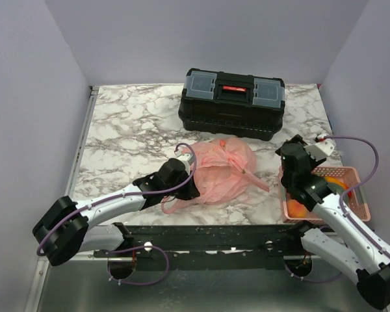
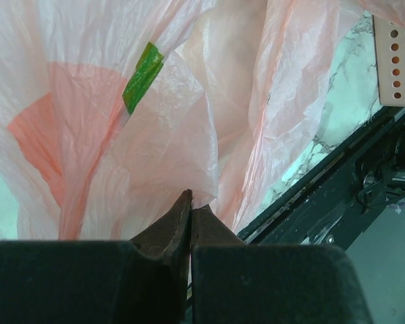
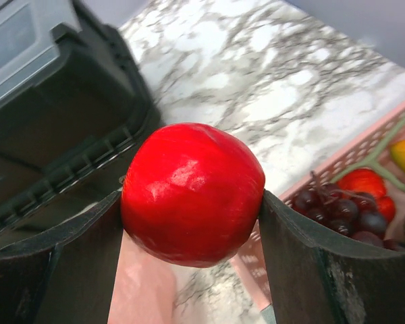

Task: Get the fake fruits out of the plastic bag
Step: Place the fake fruit in the bin.

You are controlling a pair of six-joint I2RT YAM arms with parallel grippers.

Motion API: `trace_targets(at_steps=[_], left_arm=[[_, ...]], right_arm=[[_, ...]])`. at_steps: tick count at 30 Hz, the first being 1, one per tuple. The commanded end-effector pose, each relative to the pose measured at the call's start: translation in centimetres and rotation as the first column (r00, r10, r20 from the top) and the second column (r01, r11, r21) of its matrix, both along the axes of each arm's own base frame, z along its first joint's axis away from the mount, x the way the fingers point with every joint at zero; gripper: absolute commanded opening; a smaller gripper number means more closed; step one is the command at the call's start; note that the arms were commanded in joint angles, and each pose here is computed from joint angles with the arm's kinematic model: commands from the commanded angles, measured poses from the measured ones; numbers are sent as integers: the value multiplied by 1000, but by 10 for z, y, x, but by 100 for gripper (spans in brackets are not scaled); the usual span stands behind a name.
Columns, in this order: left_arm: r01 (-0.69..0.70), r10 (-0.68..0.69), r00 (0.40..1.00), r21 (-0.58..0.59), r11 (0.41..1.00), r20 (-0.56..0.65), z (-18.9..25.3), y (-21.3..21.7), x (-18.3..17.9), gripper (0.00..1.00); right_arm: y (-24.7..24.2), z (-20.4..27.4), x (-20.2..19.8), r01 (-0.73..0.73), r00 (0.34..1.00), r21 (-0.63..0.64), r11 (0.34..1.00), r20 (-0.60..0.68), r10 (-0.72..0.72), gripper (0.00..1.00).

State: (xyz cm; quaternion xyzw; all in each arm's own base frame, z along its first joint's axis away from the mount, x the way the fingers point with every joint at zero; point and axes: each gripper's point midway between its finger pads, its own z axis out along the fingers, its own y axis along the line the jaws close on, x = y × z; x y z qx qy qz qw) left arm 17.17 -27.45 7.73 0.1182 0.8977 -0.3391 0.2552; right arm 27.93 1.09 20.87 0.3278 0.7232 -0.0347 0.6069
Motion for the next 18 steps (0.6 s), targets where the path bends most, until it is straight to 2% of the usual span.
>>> trace_targets(at_steps=[1,9,13,18], left_arm=[[25,-24,999,-43,999,23,12,-9,2,0],[35,-34,999,-50,998,19,14,-10,0,0],[31,-30,999,-45,999,10,11,-9,-1,0],[37,-38,999,-61,997,-9,8,-11,-5,0]], right_arm=[[-39,5,-13,230,973,-13,973,-10,-230,1],[-94,-14,-14,389,918,1,921,-87,-388,1],[-128,-34,-29,540,837,-3,842,-102,-538,1],[-156,-44,-38,636,766,10,771,-132,-630,1]])
